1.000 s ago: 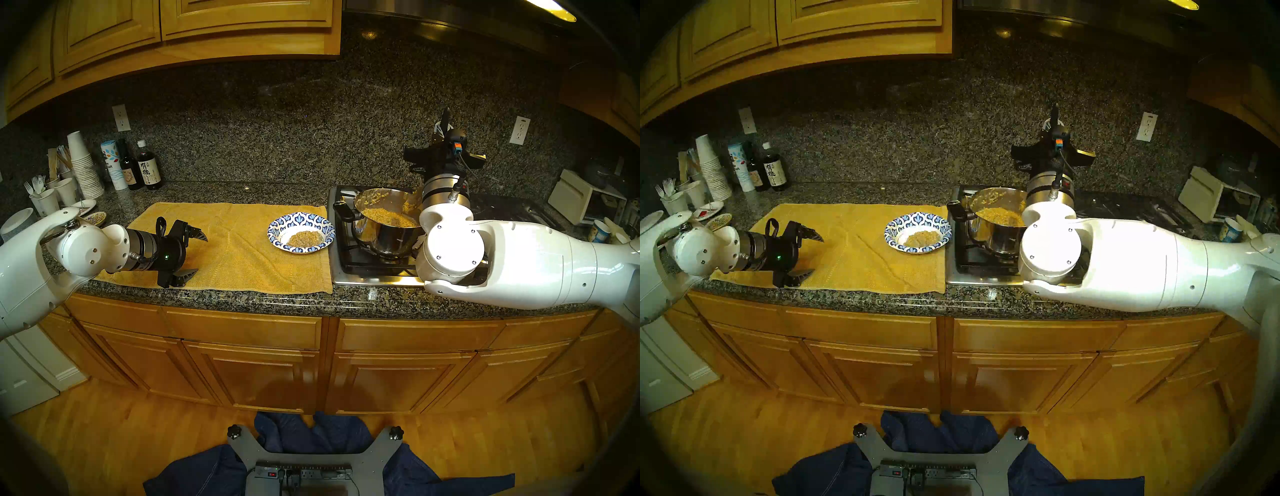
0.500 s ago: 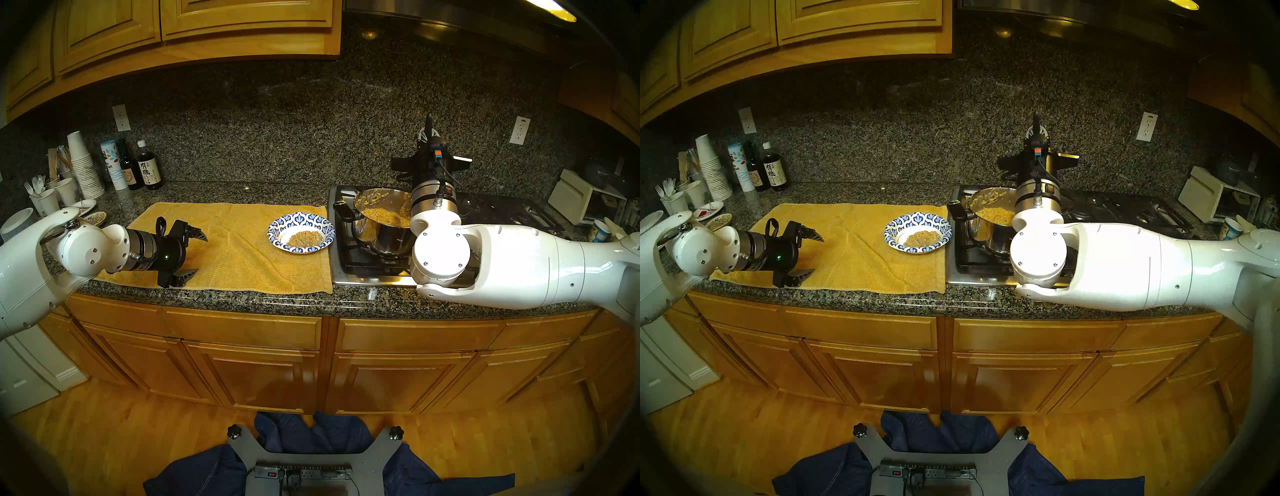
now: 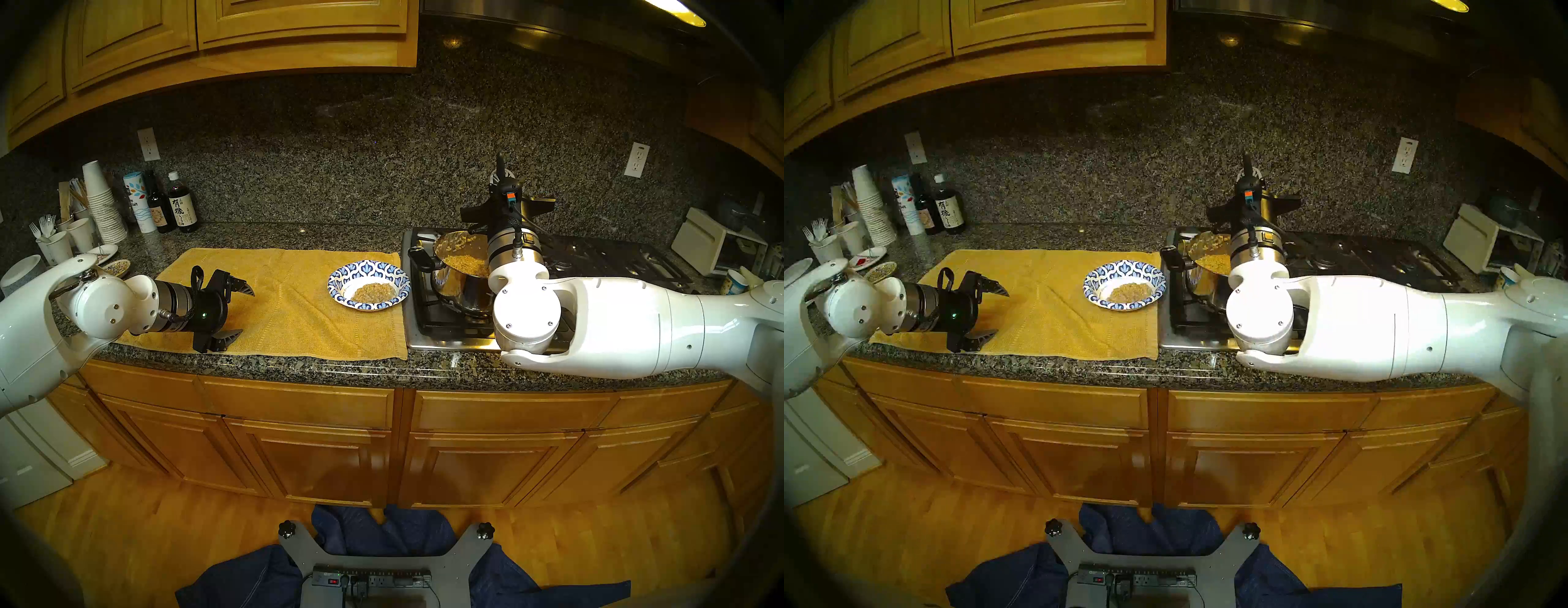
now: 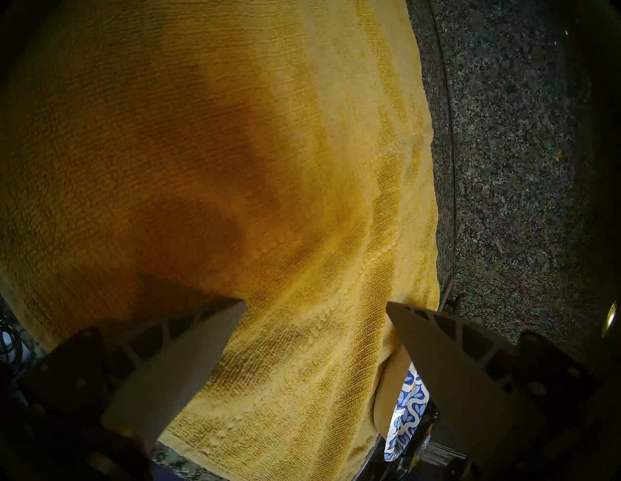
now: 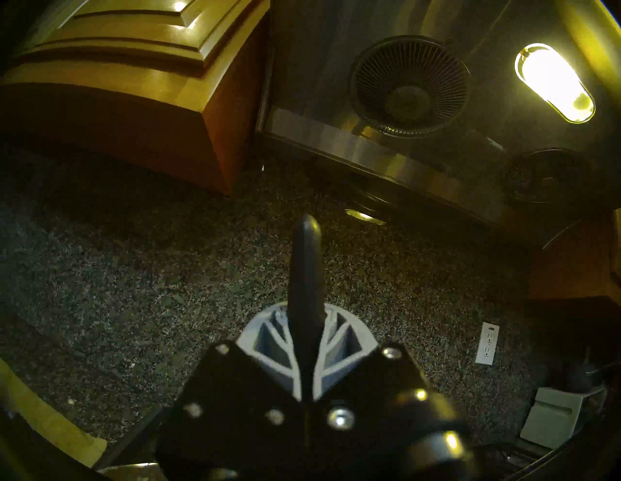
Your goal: Scoop oatmeal into bowl
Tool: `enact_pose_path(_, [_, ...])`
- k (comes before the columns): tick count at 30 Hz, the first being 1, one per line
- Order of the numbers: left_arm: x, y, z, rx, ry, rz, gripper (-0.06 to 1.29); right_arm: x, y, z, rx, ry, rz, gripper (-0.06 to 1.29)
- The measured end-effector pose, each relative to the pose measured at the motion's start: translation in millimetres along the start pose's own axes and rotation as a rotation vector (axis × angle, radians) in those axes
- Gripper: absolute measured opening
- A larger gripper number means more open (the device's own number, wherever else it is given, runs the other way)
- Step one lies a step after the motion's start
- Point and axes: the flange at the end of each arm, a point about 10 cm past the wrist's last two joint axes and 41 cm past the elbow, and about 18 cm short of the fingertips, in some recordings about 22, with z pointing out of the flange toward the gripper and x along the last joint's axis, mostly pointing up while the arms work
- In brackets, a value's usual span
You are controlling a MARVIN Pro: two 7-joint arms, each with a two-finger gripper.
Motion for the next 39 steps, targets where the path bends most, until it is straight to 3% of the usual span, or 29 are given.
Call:
enact_pose_path(10, [0.0, 0.0, 0.0, 0.000, 0.000, 0.000, 1.23, -11.8, -5.9, -2.8, 0.026, -0.043, 0.024, -0.04])
enact_pose_path(26, [0.0, 0.0, 0.0, 0.000, 0.000, 0.000, 1.23, -6.5, -10.6, 12.1, -0.086, -0.112, 0.260, -0.04])
enact_pose_path(39, [0.0, 0.0, 0.0, 0.000, 0.000, 0.000, 1.23, -3.2, 12.6, 14.2, -0.192, -0.199, 0.446, -0.04])
